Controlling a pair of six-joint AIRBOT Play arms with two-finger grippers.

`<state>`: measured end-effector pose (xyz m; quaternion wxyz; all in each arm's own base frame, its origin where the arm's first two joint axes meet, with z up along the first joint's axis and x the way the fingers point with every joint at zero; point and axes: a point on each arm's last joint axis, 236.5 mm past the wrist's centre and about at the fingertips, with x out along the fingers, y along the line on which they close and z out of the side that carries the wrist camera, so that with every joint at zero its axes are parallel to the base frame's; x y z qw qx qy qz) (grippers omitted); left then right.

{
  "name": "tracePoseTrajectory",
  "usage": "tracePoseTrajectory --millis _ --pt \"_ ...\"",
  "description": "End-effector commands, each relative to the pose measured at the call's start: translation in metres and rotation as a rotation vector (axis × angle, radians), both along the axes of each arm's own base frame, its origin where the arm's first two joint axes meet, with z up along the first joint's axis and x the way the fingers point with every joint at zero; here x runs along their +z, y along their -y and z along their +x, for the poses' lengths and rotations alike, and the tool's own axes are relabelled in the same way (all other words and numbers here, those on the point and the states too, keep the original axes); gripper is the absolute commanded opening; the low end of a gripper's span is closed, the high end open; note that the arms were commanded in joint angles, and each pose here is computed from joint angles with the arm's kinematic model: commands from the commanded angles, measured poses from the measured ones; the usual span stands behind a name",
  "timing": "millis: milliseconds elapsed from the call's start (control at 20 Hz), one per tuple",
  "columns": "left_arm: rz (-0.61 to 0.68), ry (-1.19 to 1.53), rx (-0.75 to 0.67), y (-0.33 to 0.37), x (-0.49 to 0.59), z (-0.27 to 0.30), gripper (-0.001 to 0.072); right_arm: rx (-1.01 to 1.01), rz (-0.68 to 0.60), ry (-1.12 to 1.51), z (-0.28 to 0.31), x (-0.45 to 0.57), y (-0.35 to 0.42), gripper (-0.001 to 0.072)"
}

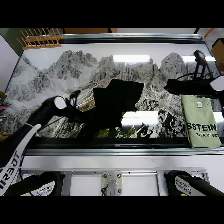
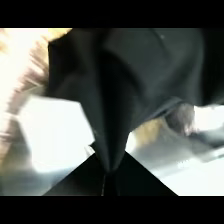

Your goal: Fold the clothes and pants, and hang the long-sleeved shirts on hangers.

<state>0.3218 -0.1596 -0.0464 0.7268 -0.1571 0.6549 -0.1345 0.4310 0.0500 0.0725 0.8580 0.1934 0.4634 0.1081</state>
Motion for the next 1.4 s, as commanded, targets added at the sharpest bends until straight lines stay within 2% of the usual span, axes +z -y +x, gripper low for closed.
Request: tracePoseTrajectory --millis 0,50,300,700,750,800,850,1000,1150,1250,1350 --pt "0.03 0.119 0.104 -0.052 0.045 0.028 0.0006 -0.05 0.021 -0.151 0.016 -0.075 0.002 0.036" --pt "0.03 0.138 0.137 -0.064 0.052 0.031 0.0006 -0.071 0.051 -0.169 0.024 -0.092 -0.001 0.0519" --pt "0.03 0.176 0.223 -0.093 0.066 0.037 0.0006 -0.128 0.11 -0.19 0.052 -0.149 -0.023 0.0513" --pt "0.034 0.199 0.231 -0.095 0.067 0.042 0.0006 -0.005 0.117 -0.209 0.065 -0.189 -0.111 0.051" --pt "0.034 0.198 0.231 -0.095 0.067 0.042 0.0006 -0.004 0.112 -0.188 0.069 -0.187 -0.115 0.045" --pt "0.035 0.199 0.232 -0.096 0.067 0.042 0.0006 -0.004 0.11 -0.171 0.073 -0.184 -0.118 0.0186" --pt "0.035 0.2 0.231 -0.096 0.067 0.042 0.0006 -0.003 0.112 -0.154 0.077 -0.177 -0.118 0.0012" --pt "0.038 0.271 0.24 -0.108 0.1 0.053 0.0006 0.017 0.051 0.014 0.104 -0.1 -0.094 0.001" --pt "0.034 0.527 0.276 -0.126 0.214 0.06 0.0006 0.02 -0.115 0.354 0.119 0.073 -0.04 0.0009" --pt "0.033 0.735 0.275 -0.125 0.299 0.043 0.0006 -0.018 -0.172 0.575 0.093 0.196 -0.013 0.0009" --pt "0.02 0.935 0.279 -0.119 0.374 0.009 0.0006 -0.069 -0.186 0.79 0.042 0.305 0.004 0.0009"
